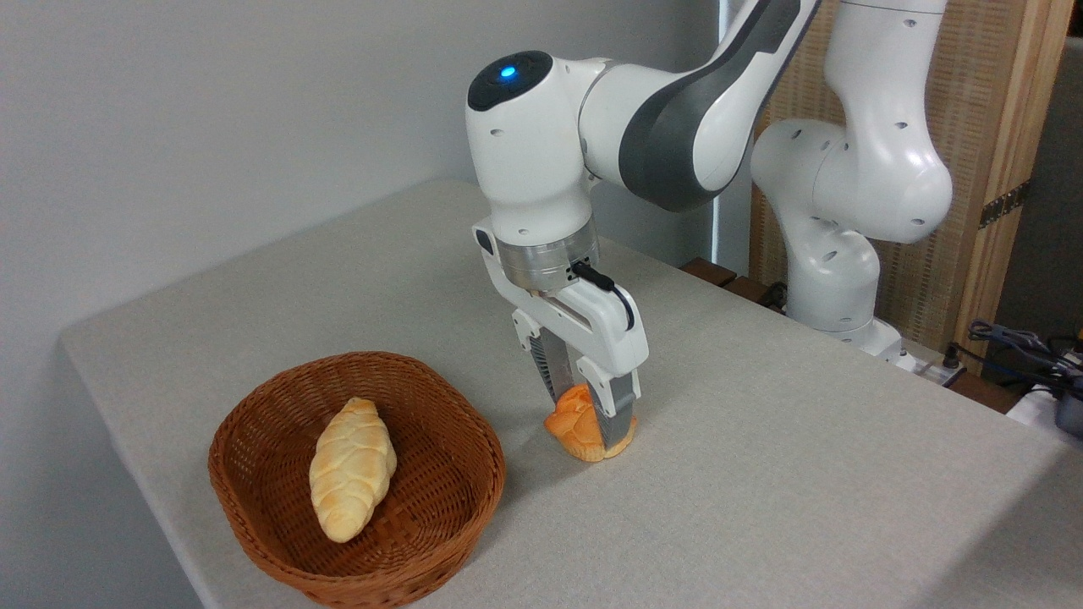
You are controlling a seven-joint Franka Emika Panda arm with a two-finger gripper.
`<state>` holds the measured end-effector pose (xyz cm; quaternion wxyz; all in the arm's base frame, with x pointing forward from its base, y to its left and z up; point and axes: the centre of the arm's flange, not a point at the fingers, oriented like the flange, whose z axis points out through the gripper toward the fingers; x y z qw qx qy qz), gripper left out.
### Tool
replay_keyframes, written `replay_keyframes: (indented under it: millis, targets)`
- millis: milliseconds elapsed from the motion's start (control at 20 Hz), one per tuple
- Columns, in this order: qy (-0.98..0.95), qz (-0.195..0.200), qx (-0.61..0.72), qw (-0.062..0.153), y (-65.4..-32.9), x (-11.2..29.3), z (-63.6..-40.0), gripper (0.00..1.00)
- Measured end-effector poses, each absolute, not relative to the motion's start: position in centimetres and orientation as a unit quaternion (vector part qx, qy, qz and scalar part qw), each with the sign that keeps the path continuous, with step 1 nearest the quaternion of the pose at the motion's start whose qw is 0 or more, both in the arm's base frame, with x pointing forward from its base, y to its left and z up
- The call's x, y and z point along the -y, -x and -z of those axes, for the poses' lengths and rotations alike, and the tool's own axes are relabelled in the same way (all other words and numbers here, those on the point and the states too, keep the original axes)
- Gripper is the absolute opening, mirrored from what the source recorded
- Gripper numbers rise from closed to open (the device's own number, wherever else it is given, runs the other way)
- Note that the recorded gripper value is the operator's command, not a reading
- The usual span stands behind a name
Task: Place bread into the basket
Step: 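Lift the bun and carry it over the wicker basket, then lower the bun beside the long roll, open and raise gripper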
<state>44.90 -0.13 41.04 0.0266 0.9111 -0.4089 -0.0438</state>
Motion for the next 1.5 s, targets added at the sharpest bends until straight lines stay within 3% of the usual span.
replay_keyframes:
  millis: [350,800,900,1000,1050,1150,1350,1500]
  targets:
    - [-0.911,0.039,0.410,0.024,-45.0,0.2,-41.5,0.46]
    - [-0.904,-0.064,0.422,0.008,-48.1,2.9,-51.0,0.59]
    - [-0.901,-0.075,0.426,0.004,-48.4,3.4,-52.0,0.74]
    - [-0.897,-0.092,0.432,-0.003,-49.3,4.2,-53.2,0.79]
    - [-0.895,-0.098,0.435,-0.005,-49.9,4.7,-53.6,0.89]
    - [-0.893,-0.104,0.438,-0.008,-51.0,5.3,-53.6,1.00]
    - [-0.890,-0.115,0.441,-0.014,-53.2,6.2,-51.4,1.00]
    - [-0.891,-0.115,0.440,-0.004,-53.9,7.0,-50.1,1.00]
